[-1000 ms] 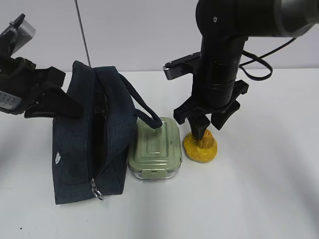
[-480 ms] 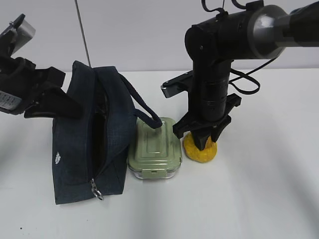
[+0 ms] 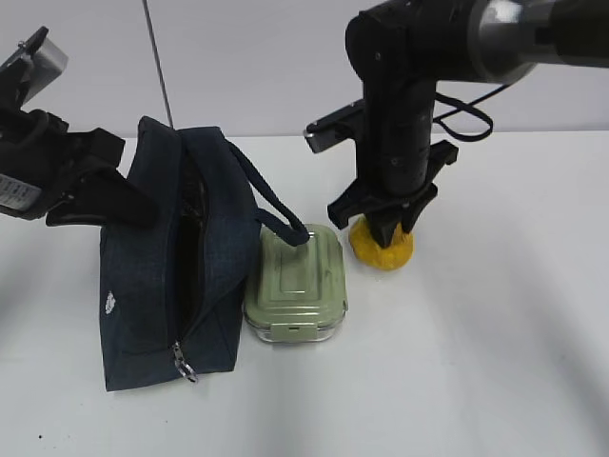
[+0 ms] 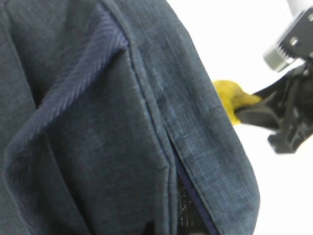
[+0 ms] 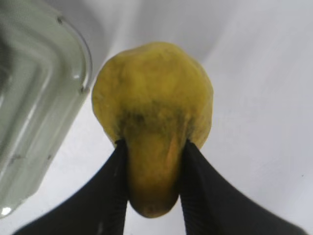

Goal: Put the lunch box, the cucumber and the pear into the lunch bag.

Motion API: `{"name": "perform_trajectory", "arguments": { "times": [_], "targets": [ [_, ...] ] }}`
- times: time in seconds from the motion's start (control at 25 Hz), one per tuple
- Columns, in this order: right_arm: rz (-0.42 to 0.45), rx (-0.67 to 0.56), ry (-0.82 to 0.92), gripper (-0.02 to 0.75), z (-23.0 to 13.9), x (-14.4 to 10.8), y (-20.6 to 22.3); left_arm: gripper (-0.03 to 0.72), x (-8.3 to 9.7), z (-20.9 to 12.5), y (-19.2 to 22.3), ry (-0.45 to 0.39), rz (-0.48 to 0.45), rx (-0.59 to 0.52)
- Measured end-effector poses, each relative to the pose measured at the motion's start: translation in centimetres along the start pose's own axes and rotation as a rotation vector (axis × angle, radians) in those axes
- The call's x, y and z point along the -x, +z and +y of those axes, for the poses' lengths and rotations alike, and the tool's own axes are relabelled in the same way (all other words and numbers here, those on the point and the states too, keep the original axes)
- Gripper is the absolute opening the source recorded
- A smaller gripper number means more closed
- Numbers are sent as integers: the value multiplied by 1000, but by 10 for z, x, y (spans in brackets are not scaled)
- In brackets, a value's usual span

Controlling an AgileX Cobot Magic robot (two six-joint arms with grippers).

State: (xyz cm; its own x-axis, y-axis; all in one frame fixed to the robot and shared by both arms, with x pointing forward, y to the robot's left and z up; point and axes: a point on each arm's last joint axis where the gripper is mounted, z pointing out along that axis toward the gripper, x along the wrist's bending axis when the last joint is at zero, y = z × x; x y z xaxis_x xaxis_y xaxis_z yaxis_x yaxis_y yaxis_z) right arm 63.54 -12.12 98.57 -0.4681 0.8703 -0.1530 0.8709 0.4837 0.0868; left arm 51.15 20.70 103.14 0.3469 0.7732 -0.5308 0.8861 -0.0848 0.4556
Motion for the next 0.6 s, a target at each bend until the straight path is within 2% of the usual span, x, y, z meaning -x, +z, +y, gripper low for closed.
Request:
{"name": "perform_trajectory", "arguments": {
  "times": [0.4, 0.48, 0.6],
  "targets": [
    [-3, 286, 48, 239, 34, 13, -79, 2, 0, 0, 0, 2, 1, -2],
    [33, 329, 51, 239, 37, 11, -93, 2, 0, 0, 0, 2, 1, -2],
    [144, 387, 43, 239, 38, 4, -113, 2, 0, 0, 0, 2, 1, -2]
  ]
}}
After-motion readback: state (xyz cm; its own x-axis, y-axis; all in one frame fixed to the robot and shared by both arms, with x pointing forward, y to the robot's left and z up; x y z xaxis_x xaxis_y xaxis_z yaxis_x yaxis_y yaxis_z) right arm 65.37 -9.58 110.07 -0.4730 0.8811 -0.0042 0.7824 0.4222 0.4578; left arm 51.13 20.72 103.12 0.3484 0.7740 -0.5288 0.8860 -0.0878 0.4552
